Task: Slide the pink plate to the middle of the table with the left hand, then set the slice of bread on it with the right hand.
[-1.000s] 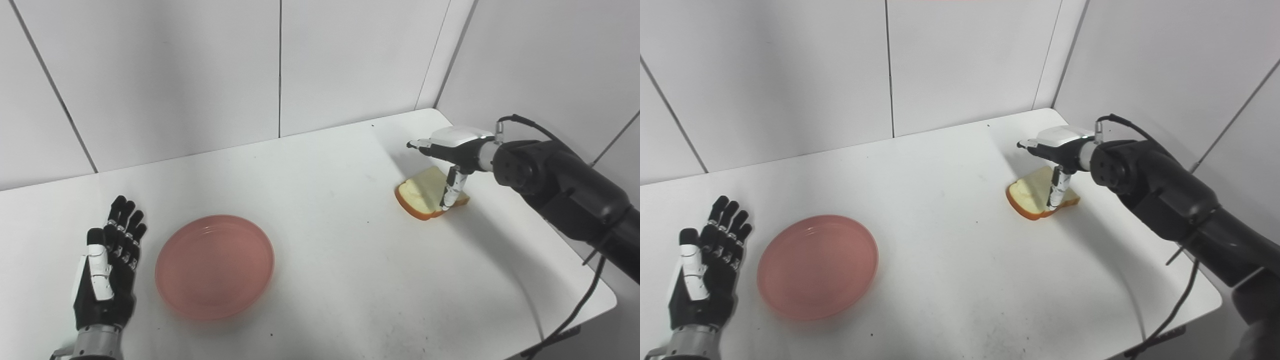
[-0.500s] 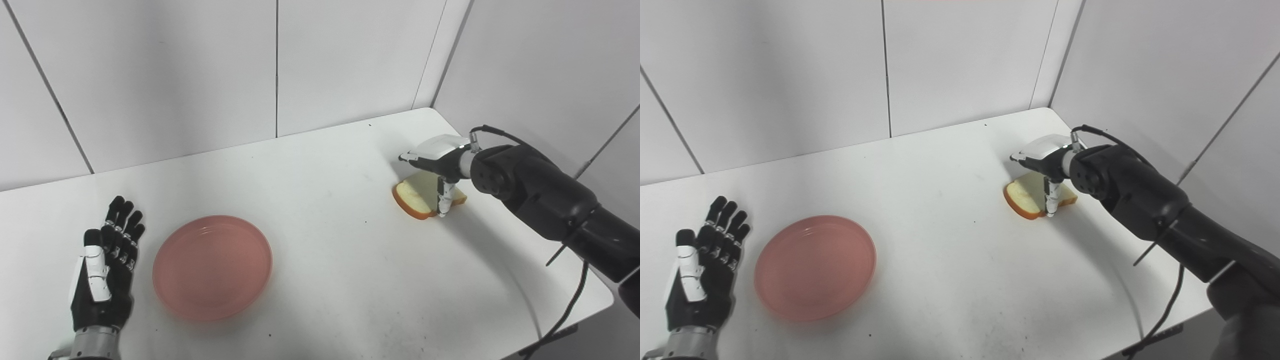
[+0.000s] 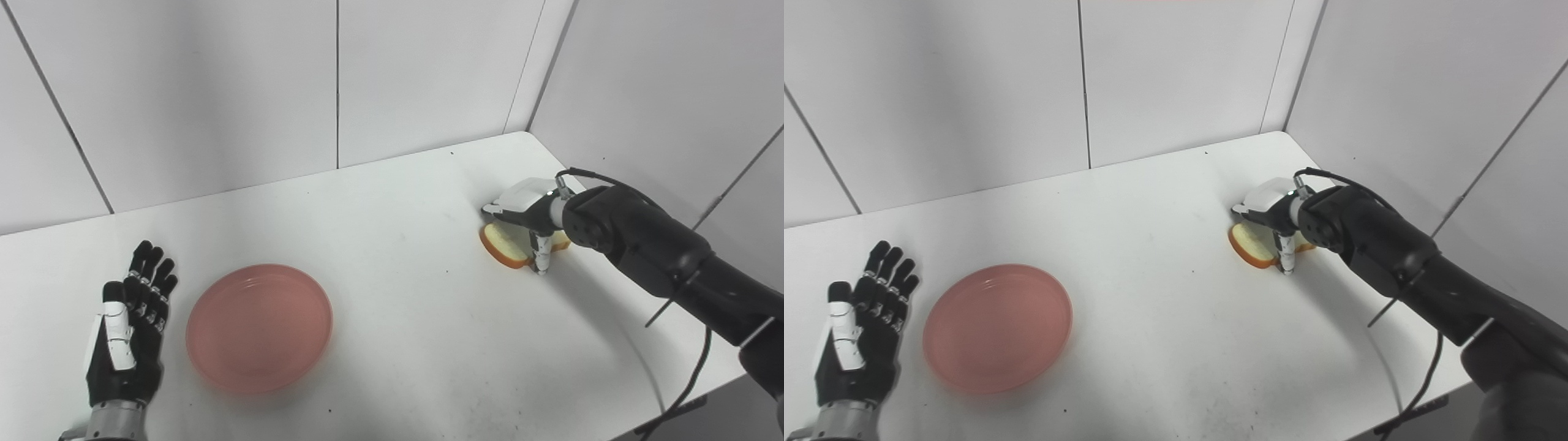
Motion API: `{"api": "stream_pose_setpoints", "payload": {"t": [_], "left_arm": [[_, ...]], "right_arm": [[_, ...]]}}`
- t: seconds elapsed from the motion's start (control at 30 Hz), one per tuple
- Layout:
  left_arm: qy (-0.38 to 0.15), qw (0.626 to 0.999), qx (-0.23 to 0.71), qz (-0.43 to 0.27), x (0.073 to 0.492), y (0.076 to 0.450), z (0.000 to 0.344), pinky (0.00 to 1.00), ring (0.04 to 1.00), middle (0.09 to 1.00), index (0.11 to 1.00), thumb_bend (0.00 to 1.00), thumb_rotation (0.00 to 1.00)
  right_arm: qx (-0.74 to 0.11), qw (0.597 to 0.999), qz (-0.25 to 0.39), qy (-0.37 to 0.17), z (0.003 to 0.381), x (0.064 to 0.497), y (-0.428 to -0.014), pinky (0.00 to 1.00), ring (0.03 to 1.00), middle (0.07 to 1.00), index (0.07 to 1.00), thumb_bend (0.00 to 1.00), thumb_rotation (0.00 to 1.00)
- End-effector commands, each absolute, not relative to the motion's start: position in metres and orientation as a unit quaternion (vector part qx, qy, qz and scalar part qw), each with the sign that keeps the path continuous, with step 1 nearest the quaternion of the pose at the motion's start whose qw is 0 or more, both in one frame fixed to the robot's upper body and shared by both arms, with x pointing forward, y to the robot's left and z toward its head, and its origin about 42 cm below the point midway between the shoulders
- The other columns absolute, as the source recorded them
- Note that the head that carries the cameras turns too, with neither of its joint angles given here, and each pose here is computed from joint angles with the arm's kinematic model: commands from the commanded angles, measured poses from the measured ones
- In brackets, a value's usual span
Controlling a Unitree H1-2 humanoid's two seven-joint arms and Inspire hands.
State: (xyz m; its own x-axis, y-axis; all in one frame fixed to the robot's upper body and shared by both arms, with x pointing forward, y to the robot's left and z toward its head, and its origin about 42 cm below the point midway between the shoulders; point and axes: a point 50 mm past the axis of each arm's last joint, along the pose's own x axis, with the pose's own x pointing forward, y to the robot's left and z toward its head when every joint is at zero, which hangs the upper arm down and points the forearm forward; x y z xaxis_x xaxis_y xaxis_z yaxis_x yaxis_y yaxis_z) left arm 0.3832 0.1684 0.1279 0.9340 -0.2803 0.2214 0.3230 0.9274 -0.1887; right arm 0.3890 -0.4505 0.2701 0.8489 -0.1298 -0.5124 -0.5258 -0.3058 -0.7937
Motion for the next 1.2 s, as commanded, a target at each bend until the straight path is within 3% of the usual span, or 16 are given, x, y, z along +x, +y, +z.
{"api": "stream_pose_setpoints", "payload": {"t": [0.0,0.13,0.17,0.23,0.27,0.3,0.4,0.47,0.8,0.83,1.17], "left_arm": [[-0.096,0.975,-0.120,-0.159,0.378,0.169,0.122,0.99,0.977,0.987,0.938,0.78,0.98],[-0.096,0.975,-0.119,-0.160,0.377,0.167,0.124,0.98,0.973,0.984,0.937,0.79,0.98],[-0.096,0.975,-0.120,-0.160,0.377,0.167,0.124,0.98,0.973,0.984,0.937,0.79,0.98],[-0.096,0.975,-0.122,-0.160,0.377,0.166,0.124,0.98,0.974,0.984,0.935,0.79,0.98],[-0.097,0.975,-0.123,-0.160,0.377,0.166,0.125,0.99,0.977,0.986,0.937,0.79,0.98],[-0.097,0.975,-0.123,-0.160,0.376,0.166,0.125,0.99,0.981,0.988,0.940,0.79,0.98],[-0.097,0.975,-0.120,-0.162,0.376,0.166,0.125,1.00,0.986,0.993,0.946,0.79,0.98],[-0.096,0.975,-0.121,-0.162,0.376,0.166,0.125,0.99,0.983,0.990,0.943,0.79,0.98],[-0.097,0.975,-0.118,-0.162,0.375,0.164,0.123,0.99,0.978,0.985,0.938,0.79,0.98],[-0.098,0.975,-0.117,-0.162,0.375,0.164,0.124,0.98,0.975,0.985,0.938,0.79,0.98],[-0.090,0.976,-0.115,-0.161,0.371,0.160,0.121,0.98,0.979,0.992,0.941,0.77,0.99]], "right_arm": [[-0.795,0.566,0.146,0.165,0.296,0.397,-0.455,0.96,0.935,0.936,0.944,0.85,0.05],[-0.781,0.590,0.142,0.148,0.292,0.399,-0.457,0.72,0.804,0.842,0.830,0.81,0.06],[-0.780,0.593,0.141,0.143,0.291,0.399,-0.457,0.70,0.793,0.835,0.822,0.81,0.07],[-0.772,0.607,0.137,0.126,0.290,0.399,-0.458,0.59,0.692,0.764,0.762,0.79,0.06],[-0.769,0.613,0.137,0.118,0.290,0.400,-0.458,0.52,0.606,0.678,0.605,0.63,0.10],[-0.767,0.618,0.135,0.112,0.291,0.400,-0.459,0.48,0.560,0.604,0.534,0.57,0.07],[-0.765,0.626,0.119,0.094,0.292,0.402,-0.459,0.40,0.467,0.518,0.485,0.54,0.01],[-0.768,0.626,0.107,0.086,0.294,0.402,-0.459,0.35,0.423,0.509,0.469,0.53,0.00],[-0.756,0.650,0.069,0.037,0.321,0.401,-0.451,0.35,0.431,0.501,0.467,0.53,0.00],[-0.755,0.652,0.067,0.032,0.325,0.401,-0.449,0.32,0.397,0.487,0.478,0.53,0.00],[-0.718,0.689,0.064,-0.073,0.344,0.402,-0.414,0.36,0.423,0.500,0.468,0.53,0.00]]}}
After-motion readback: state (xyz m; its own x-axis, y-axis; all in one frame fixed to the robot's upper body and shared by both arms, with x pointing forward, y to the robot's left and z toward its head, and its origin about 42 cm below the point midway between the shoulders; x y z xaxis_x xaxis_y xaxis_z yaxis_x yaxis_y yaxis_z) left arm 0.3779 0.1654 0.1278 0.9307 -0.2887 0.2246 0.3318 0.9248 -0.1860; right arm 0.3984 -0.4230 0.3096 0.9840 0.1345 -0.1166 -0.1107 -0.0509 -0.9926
